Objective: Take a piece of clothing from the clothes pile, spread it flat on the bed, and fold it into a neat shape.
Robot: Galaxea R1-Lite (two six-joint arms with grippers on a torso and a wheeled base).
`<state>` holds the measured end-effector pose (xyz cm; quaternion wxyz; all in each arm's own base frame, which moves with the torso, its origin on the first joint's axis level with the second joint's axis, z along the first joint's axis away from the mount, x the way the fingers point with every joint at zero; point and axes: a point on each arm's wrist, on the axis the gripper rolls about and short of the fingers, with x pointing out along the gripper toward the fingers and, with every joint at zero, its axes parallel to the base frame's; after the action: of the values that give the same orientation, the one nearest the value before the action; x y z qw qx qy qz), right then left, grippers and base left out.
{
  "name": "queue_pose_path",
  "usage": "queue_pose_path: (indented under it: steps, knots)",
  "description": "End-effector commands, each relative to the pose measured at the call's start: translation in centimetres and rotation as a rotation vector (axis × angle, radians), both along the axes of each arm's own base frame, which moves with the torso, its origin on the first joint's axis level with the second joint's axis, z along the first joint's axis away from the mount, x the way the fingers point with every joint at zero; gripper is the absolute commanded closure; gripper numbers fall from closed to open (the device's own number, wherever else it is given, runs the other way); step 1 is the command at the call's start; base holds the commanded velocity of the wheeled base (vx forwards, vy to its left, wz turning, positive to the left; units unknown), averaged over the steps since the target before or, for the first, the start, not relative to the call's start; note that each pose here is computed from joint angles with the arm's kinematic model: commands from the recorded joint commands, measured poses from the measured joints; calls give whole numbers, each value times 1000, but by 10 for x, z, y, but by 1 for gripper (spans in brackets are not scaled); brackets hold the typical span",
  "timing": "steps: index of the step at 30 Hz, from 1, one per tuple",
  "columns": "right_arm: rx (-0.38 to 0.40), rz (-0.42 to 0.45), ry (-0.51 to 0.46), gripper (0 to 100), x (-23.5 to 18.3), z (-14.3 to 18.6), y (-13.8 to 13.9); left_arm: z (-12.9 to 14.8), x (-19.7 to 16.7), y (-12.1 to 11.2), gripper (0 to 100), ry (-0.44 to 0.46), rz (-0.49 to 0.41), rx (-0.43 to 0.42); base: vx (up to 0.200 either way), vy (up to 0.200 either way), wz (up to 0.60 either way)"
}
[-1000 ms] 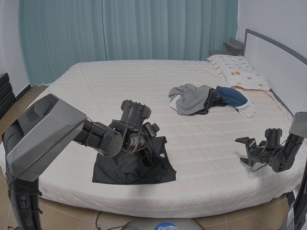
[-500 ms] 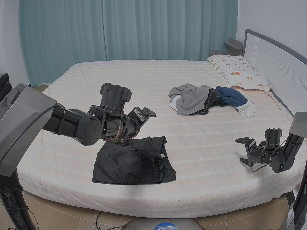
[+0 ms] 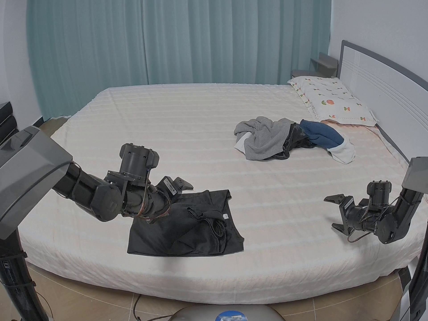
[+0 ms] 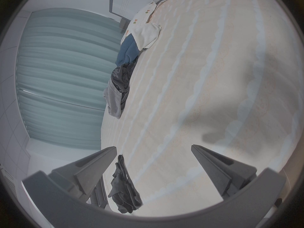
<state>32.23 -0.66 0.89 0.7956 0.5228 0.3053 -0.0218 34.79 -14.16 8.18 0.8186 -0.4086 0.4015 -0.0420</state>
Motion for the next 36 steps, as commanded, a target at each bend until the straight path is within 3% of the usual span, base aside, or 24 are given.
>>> queue_pose_path:
  steps: [1, 7, 16, 21, 28, 36]
  knots:
    - [-4, 51, -22, 0, -9, 13, 17, -25, -13, 28, 0, 37, 57, -24, 0, 200, 0]
    - [-9, 121, -47, 0, -16, 25, 43, -30, -13, 49, 0, 2, 103, -118, 0, 200, 0]
    - [-54, 247, -70, 0, -26, 33, 96, -44, -7, 68, 0, 32, 161, -108, 0, 200, 0]
    - [-110, 395, -73, 0, -35, 51, 140, -59, -4, 66, 0, 65, 165, -94, 0, 200, 0]
    - [-144, 483, -98, 0, -29, 70, 178, -60, -3, 66, 0, 67, 167, -95, 0, 171, 0]
    - [-183, 531, -23, 0, -7, 34, 197, -62, -2, 65, 0, 31, 164, -96, 0, 0, 0]
